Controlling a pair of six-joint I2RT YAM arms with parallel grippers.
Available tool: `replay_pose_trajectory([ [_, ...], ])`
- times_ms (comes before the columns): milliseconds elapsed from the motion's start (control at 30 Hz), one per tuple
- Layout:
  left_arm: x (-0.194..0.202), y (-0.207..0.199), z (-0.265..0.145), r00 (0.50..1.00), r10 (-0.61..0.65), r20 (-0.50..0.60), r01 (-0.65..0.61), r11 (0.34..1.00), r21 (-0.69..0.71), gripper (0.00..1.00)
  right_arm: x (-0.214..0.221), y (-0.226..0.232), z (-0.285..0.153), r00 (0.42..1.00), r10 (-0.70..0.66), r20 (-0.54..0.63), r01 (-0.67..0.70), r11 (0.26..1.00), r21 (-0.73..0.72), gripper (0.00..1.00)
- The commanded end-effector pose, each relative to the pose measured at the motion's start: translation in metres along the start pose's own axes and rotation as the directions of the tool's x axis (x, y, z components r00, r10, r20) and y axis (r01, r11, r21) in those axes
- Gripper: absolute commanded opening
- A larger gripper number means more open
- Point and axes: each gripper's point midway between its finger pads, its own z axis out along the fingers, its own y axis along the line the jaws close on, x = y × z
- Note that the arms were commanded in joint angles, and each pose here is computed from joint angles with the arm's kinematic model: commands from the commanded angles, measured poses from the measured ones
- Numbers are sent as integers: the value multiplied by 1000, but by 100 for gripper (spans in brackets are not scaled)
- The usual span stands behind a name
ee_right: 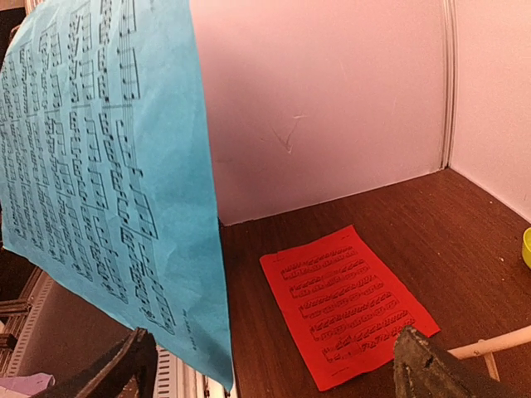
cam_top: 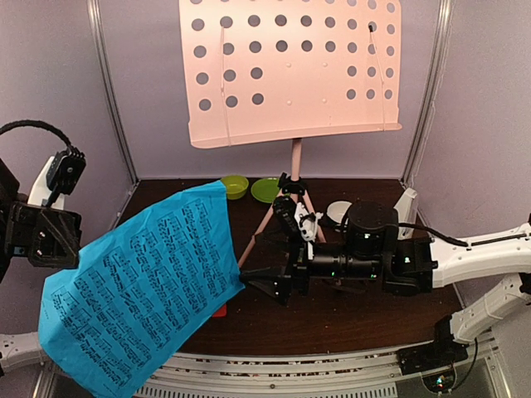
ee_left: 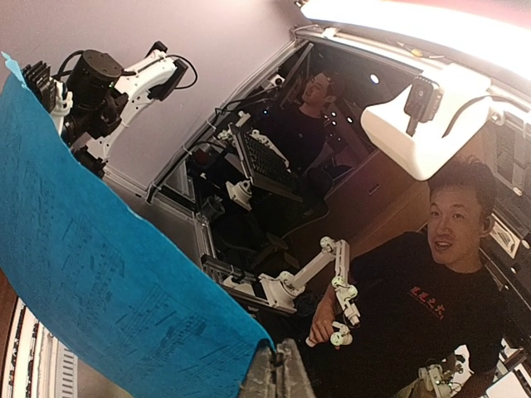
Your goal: Set up the instrument practice props
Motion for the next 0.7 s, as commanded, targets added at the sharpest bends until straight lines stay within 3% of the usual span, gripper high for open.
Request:
replay_pose_trajectory([
  [0,-2,-2,2,999,32,-11,-32,999,18,0,-35,7,-2,997,-22,68,25,998,-51,100],
  [333,3,6,4,999,-12,-35,12,1000,6,0,-52,14,-7,994,-102,39,104,992,-68,100],
  [667,14,48,11,983,-168,-77,165,985,-50,0,-87,10,-31,931,-351,-97,351,936,-21,100],
])
